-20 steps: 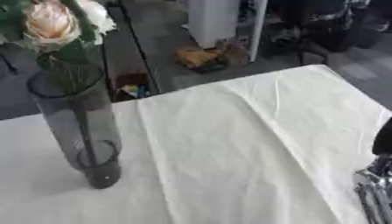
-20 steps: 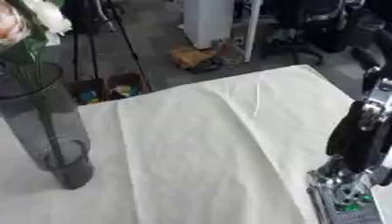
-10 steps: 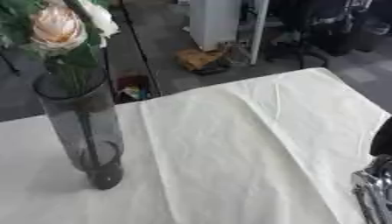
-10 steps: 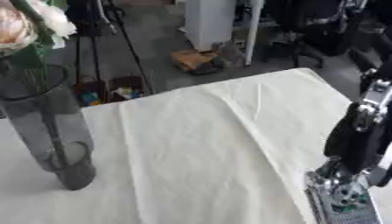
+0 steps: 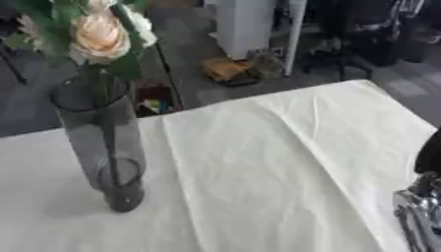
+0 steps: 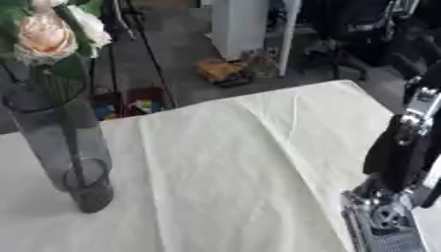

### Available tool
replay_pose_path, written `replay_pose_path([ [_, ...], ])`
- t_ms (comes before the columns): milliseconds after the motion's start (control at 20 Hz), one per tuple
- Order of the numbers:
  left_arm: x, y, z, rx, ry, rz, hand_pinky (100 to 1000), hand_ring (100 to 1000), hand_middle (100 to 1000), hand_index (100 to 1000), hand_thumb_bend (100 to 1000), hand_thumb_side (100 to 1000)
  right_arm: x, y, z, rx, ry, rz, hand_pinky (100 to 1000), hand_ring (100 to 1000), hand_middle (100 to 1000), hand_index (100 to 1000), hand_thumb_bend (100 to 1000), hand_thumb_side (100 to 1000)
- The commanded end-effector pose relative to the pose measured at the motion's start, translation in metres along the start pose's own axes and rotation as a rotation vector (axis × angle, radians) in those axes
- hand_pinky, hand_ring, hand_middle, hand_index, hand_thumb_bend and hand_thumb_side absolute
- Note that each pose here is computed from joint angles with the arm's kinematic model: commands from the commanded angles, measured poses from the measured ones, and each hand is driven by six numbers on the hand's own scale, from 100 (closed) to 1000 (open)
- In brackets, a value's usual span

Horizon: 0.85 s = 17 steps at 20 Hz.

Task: Arrange flowers into the vase.

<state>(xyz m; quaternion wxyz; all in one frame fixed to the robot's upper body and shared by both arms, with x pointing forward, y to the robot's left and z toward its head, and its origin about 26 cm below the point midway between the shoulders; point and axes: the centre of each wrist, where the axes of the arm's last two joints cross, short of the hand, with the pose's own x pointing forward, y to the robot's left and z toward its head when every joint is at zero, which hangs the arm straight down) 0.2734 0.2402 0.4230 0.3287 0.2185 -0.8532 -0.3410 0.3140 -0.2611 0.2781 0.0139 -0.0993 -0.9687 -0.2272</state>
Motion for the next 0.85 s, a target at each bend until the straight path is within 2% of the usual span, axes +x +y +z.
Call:
replay_pose_path([
  [50, 0.009, 0.017, 0.005, 0.069, -0.039, -0.02, 1000, 1000, 1000, 1000, 183, 850, 0.003, 0.0, -0.007, -0.029, -0.053, -0.021, 695, 780, 737, 805, 100, 534],
  [150, 0.01, 0.025, 0.007, 0.178, -0.068, -0.001, 1000, 1000, 1000, 983, 217, 839, 0.003, -0.001, -0.007, -0.032, -0.055, -0.018, 694, 779, 737, 805, 100, 537],
  [200, 0.01, 0.034, 0.01, 0.313, -0.102, 0.007, 1000, 981, 977, 947, 241, 809, 0.003, -0.001, -0.007, -0.034, -0.058, -0.016, 693, 779, 737, 804, 100, 538],
  [250, 0.012, 0.046, 0.015, 0.49, -0.172, 0.013, 903, 852, 856, 892, 430, 698, 0.003, -0.002, -0.008, -0.036, -0.062, -0.013, 693, 778, 737, 804, 100, 539],
  [300, 0.011, 0.056, 0.019, 0.681, -0.275, 0.019, 821, 810, 822, 877, 441, 726, 0.003, -0.003, -0.008, -0.039, -0.066, -0.008, 693, 778, 737, 804, 100, 539],
  [350, 0.006, 0.056, 0.022, 0.824, -0.362, 0.043, 730, 761, 786, 857, 449, 745, 0.003, -0.004, -0.009, -0.041, -0.07, -0.006, 692, 777, 736, 803, 100, 538],
  [400, -0.001, 0.053, 0.025, 0.91, -0.444, 0.076, 712, 757, 786, 862, 426, 756, 0.003, -0.004, -0.009, -0.044, -0.074, -0.003, 692, 777, 736, 803, 100, 537],
  [450, -0.01, 0.047, 0.028, 0.939, -0.502, 0.107, 705, 757, 791, 868, 376, 797, 0.003, -0.005, -0.01, -0.047, -0.077, 0.0, 692, 777, 737, 803, 100, 538],
  [550, -0.027, 0.033, 0.033, 0.904, -0.557, 0.174, 722, 775, 809, 883, 317, 833, 0.003, -0.005, -0.01, -0.055, -0.079, 0.005, 691, 777, 737, 802, 100, 538],
  [650, -0.042, 0.022, 0.04, 0.828, -0.576, 0.202, 744, 796, 824, 897, 287, 808, 0.003, -0.005, -0.011, -0.063, -0.084, 0.006, 688, 774, 737, 800, 100, 561],
  [850, -0.067, 0.001, 0.053, 0.692, -0.604, 0.217, 816, 857, 863, 923, 385, 714, 0.003, -0.007, -0.014, -0.084, -0.097, 0.006, 683, 770, 737, 797, 100, 574],
])
